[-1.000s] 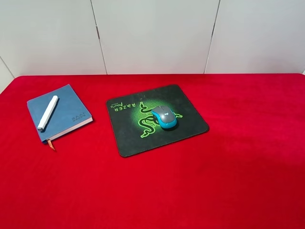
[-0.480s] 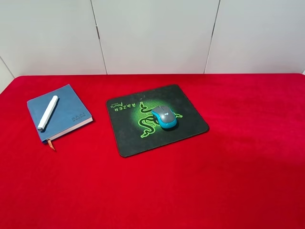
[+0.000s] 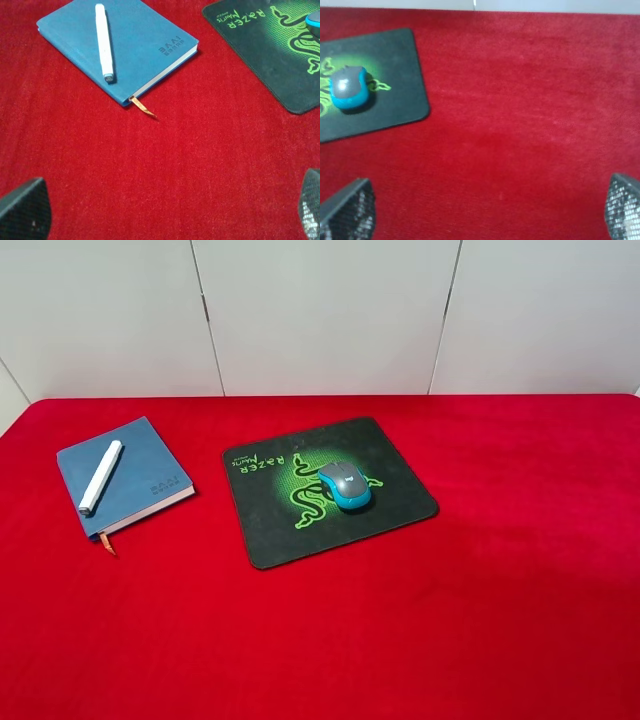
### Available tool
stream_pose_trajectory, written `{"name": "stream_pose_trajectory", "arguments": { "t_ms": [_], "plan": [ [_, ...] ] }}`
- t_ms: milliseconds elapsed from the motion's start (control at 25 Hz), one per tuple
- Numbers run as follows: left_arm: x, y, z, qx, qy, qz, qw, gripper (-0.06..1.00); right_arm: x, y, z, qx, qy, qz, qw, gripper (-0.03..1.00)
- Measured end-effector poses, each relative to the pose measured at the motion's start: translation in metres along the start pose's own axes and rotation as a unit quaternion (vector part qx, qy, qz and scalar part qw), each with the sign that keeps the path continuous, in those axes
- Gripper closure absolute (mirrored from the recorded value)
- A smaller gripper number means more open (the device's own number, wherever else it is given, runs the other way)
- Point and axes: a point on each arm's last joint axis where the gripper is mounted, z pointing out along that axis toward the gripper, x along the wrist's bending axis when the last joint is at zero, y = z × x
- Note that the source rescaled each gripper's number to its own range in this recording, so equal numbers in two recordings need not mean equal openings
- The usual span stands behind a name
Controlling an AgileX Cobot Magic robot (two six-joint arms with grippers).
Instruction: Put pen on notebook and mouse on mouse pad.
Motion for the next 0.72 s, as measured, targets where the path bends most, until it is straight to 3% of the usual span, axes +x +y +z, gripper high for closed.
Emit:
{"name": "stream_pose_trajectory", "arguments": {
  "t_ms": [720],
  "plan": [
    [0.0,0.0,0.0,0.0,0.0,0.0,1.0,-0.06,0.0003,0.0,0.0,0.0,0.002,0.009,1.0,-0.03]
  ]
}}
